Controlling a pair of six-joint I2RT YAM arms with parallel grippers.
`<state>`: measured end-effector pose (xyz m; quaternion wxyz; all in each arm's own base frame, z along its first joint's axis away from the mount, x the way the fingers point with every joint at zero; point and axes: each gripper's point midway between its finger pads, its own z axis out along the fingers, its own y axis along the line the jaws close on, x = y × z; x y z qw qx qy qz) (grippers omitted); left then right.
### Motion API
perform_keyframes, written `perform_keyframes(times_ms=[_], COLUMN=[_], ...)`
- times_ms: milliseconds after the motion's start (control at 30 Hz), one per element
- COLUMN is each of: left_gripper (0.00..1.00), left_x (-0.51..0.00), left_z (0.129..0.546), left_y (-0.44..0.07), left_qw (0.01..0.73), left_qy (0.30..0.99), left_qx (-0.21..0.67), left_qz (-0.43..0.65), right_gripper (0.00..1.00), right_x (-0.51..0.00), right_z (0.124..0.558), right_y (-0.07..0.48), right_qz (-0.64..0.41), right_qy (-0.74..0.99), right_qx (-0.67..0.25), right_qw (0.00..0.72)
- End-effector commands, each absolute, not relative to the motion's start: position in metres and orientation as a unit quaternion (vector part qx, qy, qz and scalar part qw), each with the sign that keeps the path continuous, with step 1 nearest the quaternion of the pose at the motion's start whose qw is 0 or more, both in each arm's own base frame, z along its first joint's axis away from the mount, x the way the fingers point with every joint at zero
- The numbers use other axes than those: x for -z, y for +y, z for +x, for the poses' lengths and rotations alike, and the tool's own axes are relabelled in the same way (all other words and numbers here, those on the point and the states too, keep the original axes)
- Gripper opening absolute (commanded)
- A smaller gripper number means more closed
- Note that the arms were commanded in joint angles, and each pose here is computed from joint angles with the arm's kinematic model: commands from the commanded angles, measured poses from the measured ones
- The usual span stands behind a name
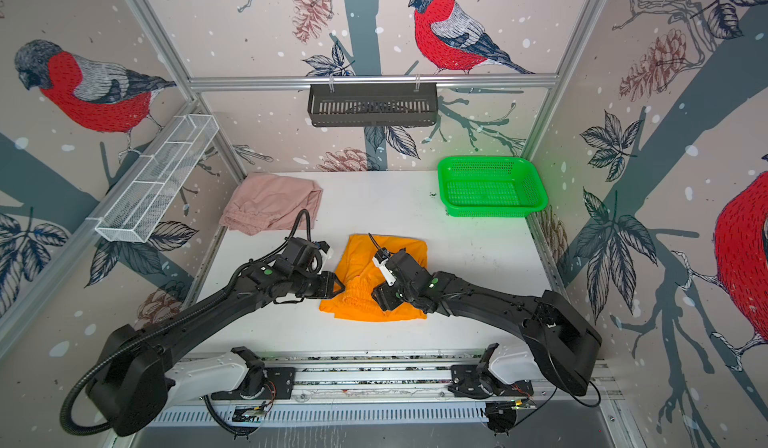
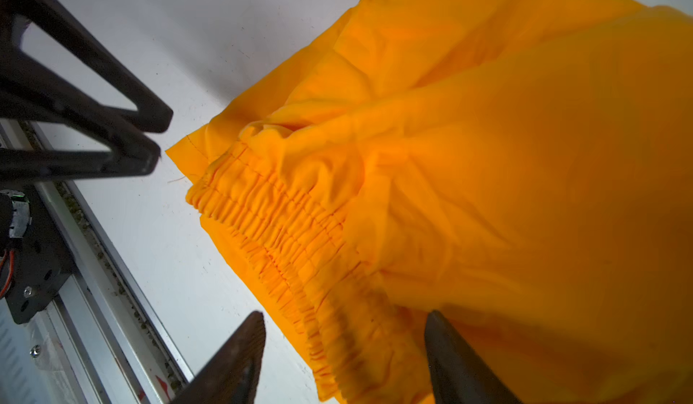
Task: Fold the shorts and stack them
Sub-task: 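Lower the folded edge onto the orange shorts with both grippers and flatten it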
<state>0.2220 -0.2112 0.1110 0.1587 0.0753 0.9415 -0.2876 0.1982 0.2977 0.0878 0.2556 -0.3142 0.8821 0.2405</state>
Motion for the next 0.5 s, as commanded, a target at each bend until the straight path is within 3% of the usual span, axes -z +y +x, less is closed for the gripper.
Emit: perform_keyframes(times_ms=[0,467], left_gripper=[0.44,0.34], left_x=[-0.128,-0.115], left_z=[0.241,0.283], left_y=[-0.221,-0.252], left_qw=[0.195,0.209], left_qy=[0.931,0.920], left_qx=[0.294,0.302], left_qz=[0.097,0.135], right_gripper=[0.73,0.71], right_x=[-0.076,-0.051], right_z=[0.199,0.190], right_y=[0.288,0.273], right_qz=[-0.331,-0.410], right_qy=[0.887,0.873], right_qx=[-0.196,-0.073], right_qw=[0.256,0.254])
